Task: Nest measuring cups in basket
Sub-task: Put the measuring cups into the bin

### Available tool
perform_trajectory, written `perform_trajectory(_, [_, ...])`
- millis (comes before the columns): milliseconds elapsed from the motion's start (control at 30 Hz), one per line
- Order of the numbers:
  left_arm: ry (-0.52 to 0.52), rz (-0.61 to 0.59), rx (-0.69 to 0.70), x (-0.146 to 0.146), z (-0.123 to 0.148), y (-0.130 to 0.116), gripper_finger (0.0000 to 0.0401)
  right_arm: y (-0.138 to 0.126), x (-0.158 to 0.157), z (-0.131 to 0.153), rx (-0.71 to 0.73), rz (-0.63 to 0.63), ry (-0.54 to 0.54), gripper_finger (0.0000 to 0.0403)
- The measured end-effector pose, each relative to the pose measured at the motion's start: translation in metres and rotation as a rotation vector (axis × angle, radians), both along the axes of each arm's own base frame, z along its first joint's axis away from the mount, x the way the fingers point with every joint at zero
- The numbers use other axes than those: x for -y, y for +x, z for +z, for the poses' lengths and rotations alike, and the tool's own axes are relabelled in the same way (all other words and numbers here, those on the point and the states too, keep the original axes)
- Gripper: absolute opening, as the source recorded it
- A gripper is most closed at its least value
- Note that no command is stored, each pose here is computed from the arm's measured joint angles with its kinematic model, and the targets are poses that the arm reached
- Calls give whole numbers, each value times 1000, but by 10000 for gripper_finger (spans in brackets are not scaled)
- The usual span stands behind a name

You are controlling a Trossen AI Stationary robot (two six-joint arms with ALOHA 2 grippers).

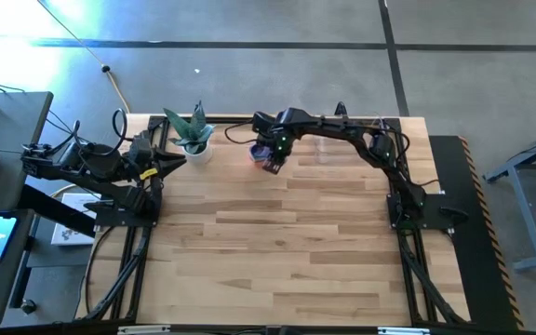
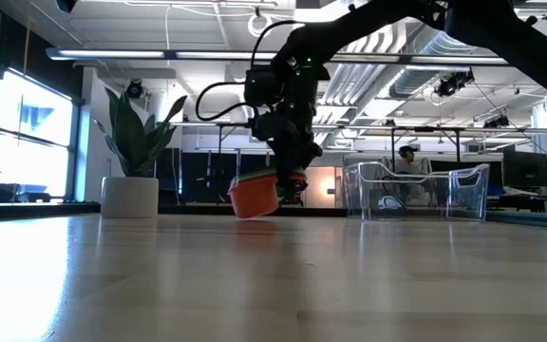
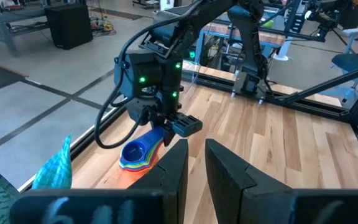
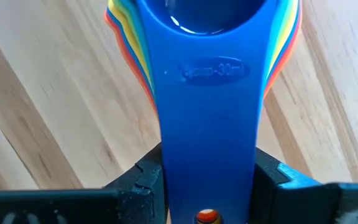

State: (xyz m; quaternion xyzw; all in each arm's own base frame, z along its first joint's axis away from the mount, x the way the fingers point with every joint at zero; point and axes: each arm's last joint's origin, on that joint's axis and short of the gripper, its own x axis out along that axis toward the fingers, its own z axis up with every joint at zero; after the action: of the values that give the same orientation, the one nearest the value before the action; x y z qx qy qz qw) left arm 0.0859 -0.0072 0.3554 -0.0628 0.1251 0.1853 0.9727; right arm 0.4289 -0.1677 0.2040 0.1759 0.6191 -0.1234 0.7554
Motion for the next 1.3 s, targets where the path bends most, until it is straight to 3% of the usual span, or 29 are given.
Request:
perform_trajectory(533, [27, 81, 8, -2, 1, -1, 46, -9, 3, 2, -41, 82, 40, 124])
perform_trajectory(1300, [27, 81, 8, -2, 0, -1, 46, -17, 3, 9, -80, 87, 48, 124])
